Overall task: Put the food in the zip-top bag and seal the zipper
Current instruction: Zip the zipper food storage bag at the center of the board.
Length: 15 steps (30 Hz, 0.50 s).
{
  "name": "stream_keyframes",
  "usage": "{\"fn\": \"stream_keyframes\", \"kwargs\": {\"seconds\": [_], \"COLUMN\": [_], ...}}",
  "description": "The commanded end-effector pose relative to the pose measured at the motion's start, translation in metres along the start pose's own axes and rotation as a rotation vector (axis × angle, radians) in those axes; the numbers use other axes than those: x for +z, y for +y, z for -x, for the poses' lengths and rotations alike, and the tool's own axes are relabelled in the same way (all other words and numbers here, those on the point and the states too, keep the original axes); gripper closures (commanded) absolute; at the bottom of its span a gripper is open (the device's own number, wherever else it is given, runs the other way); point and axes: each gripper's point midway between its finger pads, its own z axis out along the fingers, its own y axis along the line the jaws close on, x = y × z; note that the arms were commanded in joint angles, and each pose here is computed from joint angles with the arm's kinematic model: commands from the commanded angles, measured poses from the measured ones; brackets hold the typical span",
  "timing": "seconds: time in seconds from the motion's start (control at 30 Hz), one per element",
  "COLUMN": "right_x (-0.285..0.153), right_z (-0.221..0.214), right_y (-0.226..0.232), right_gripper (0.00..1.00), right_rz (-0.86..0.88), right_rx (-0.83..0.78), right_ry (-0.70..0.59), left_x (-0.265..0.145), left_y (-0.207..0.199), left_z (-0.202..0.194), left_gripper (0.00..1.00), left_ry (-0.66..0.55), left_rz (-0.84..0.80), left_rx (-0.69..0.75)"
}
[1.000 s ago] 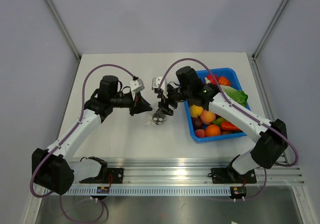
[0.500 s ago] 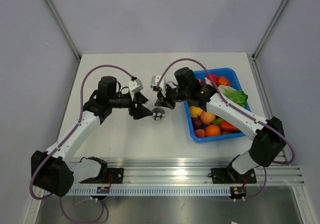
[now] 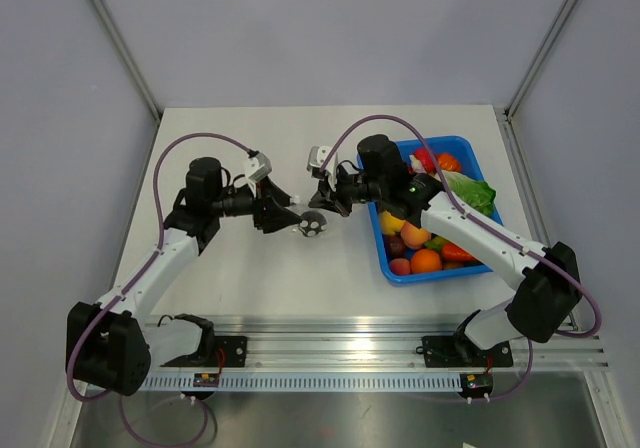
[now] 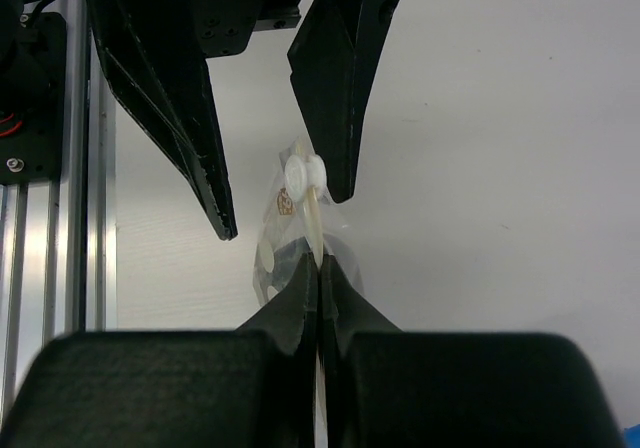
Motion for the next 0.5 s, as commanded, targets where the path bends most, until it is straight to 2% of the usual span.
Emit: {"fn": "stream_keyframes", "kwargs": {"seconds": [0.0,0.2,0.23,0.3,0.33,0.47], "right_x": [-0.0079,-0.0077,-0.008,-0.0077,-0.0073,-0.0063], "right_z": [0.0216,0.0212,0.0225,0.0229,0.0227,0.0231], "right_y": [-0.0027,-0.0024,-0.0024,-0.0027,-0.0029,-0.0037], "right_gripper": [1.0,1.0,1.0,1.0,1.0,1.0], "right_rz": [-0.016,-0.014,-0.014,-0.014,-0.014,-0.014], "right_rx": [-0.03,-0.029,-0.031,-0.029,-0.029,-0.027], "right_ry": [-0.067,-0.065,-0.069,-0.07,-0.07,-0.071], "left_x": [-0.0003,0.0004,0.0005,0.0012,0.0017,0.0015], "left_y": [-0.0119,-0.0155,-0.0163,-0.0149,-0.0146,-0.0153], "left_z": [0.0359,0.0391,0.0386,0.0348,0.0332,0.0308], "left_gripper": [0.43,0.56,0.65,0.7,0.75,0.78], "left_ry": [-0.102,-0.108,-0.107,-0.091,-0.085,-0.076], "left_rz": [-0.065,-0.09,-0.096,-0.097,-0.102,-0.105], "left_rx": [0.095,0.087,0.084,0.068,0.067,0.06]}}
